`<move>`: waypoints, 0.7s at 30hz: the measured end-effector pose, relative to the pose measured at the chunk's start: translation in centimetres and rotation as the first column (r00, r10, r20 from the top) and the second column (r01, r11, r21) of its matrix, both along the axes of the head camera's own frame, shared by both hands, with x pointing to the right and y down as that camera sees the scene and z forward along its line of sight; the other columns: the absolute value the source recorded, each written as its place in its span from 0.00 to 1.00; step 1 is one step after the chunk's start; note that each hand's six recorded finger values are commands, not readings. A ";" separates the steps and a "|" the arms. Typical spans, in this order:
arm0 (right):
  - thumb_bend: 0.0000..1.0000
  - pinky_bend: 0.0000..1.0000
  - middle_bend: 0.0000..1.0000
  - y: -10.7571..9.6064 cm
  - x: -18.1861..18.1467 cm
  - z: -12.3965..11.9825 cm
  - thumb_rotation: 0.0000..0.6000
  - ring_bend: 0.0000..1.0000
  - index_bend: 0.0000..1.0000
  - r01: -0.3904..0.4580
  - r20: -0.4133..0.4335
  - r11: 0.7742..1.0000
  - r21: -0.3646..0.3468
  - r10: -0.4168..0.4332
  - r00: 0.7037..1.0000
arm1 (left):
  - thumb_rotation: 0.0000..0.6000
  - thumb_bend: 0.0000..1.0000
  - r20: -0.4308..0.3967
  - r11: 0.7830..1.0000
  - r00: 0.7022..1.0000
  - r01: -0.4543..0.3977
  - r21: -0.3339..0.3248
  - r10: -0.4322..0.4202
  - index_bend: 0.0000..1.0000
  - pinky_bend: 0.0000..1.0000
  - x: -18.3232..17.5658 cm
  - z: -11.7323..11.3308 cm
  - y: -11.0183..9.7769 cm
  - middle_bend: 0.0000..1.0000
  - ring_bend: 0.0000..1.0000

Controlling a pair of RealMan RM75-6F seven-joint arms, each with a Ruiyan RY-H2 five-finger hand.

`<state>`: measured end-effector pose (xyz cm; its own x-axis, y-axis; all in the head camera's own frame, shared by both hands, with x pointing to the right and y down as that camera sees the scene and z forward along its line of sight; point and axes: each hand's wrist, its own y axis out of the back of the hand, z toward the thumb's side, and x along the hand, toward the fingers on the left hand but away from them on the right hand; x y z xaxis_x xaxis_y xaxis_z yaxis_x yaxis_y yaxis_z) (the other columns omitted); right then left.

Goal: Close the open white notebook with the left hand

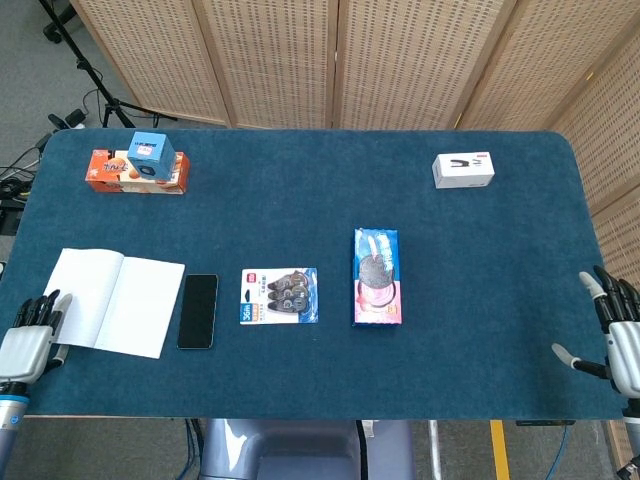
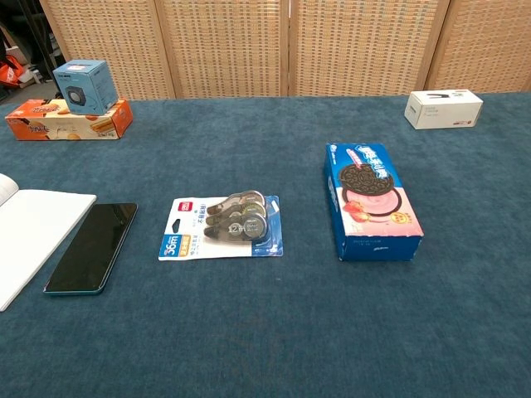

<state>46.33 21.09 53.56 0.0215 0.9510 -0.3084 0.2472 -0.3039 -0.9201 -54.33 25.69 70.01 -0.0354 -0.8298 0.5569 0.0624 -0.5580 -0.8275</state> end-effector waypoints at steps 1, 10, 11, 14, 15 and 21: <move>0.00 0.00 0.00 0.0 0.0 0.0 1.00 0.00 0.00 0.001 0.000 1.000 -0.001 -0.001 1.000 | 1.00 0.46 0.001 1.000 1.000 -0.002 0.003 0.002 0.00 0.00 0.0 0.0 0.0 0.00 0.00; 0.00 0.00 0.00 0.0 0.0 0.0 1.00 0.00 0.00 -0.001 0.001 1.000 -0.001 0.001 1.000 | 1.00 0.46 0.024 0.998 0.998 -0.051 0.047 0.050 0.00 0.00 0.3 -0.7 -0.4 0.00 0.00; 0.00 0.00 0.00 0.0 0.0 0.0 1.00 0.00 0.00 -0.002 0.001 1.000 -0.002 0.002 1.000 | 1.00 0.46 0.036 0.995 0.997 -0.074 0.064 0.072 0.00 0.00 0.5 -0.9 -0.7 0.00 0.00; 0.00 0.00 0.00 0.0 0.1 0.0 1.00 0.00 0.00 -0.004 0.002 1.000 -0.001 0.004 1.000 | 1.00 0.46 0.066 0.981 0.988 -0.150 0.123 0.143 0.00 0.00 1.3 -1.9 -1.4 0.00 0.00; 0.00 0.00 0.00 0.0 0.1 0.0 1.00 0.00 0.00 -0.003 0.002 1.000 -0.002 0.003 1.000 | 1.00 0.46 0.076 0.973 0.982 -0.182 0.142 0.173 0.00 0.00 1.7 -2.2 -1.7 0.00 0.00; 0.00 0.00 0.00 0.0 0.1 -0.1 1.00 0.00 0.00 -0.005 0.004 1.000 -0.001 0.005 1.000 | 1.00 0.46 0.151 0.843 0.877 -0.481 0.242 0.457 0.00 0.00 5.7 -4.4 -2.7 0.00 0.00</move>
